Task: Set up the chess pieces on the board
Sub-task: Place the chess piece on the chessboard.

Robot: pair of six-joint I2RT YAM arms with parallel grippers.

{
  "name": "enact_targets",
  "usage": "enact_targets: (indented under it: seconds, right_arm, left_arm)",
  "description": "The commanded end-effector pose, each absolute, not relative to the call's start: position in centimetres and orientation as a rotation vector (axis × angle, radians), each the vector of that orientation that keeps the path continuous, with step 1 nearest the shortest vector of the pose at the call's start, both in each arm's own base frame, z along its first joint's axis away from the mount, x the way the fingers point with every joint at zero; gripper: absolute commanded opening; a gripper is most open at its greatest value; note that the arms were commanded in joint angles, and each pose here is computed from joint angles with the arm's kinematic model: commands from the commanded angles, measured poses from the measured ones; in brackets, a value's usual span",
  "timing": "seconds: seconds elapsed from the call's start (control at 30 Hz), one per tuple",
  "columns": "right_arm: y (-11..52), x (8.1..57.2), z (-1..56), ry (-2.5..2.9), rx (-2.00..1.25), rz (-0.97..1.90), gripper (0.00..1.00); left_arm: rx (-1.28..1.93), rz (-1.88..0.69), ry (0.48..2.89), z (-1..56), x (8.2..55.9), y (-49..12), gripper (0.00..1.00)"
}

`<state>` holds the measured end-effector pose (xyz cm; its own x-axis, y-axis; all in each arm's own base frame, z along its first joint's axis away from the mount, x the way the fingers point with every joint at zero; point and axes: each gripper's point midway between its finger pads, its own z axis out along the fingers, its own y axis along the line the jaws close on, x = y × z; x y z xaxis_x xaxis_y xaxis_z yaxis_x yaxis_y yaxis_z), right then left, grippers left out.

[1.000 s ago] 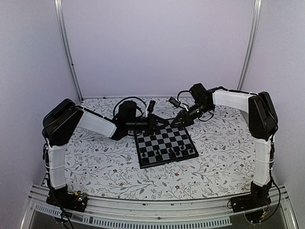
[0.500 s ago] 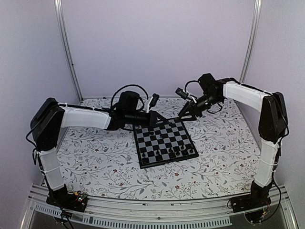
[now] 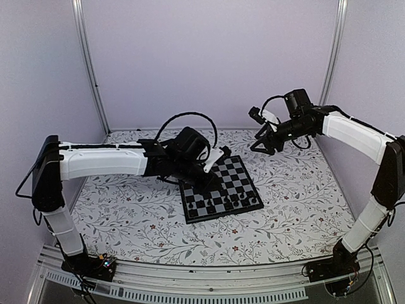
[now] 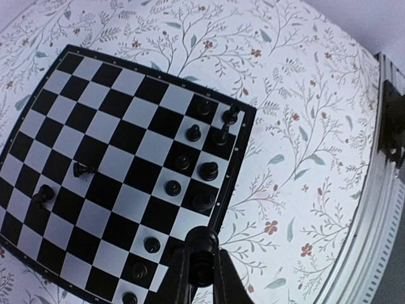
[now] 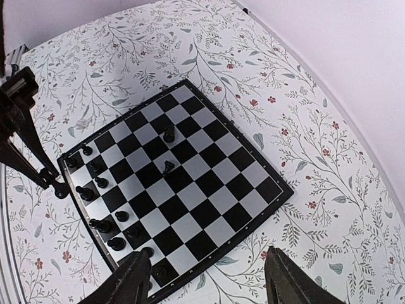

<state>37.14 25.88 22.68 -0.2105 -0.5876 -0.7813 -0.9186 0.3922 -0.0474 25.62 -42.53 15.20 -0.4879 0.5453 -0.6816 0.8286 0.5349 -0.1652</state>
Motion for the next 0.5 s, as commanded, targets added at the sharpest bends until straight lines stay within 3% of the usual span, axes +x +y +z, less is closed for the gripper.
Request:
enact_targets:
  seconds: [0.0,0.47]
  right_arm:
    - [25.3,38.6,21.3,1.941,-1.255,0.510,0.65]
    - [25.3,38.4,19.8,1.961,-1.276,0.519,0.65]
  left_arm:
    - [1.234,-0.500,2.250,12.0,24.7,-42.3,0.11]
    - [1.312,-0.411,2.275,8.3,24.8,-44.2,0.14]
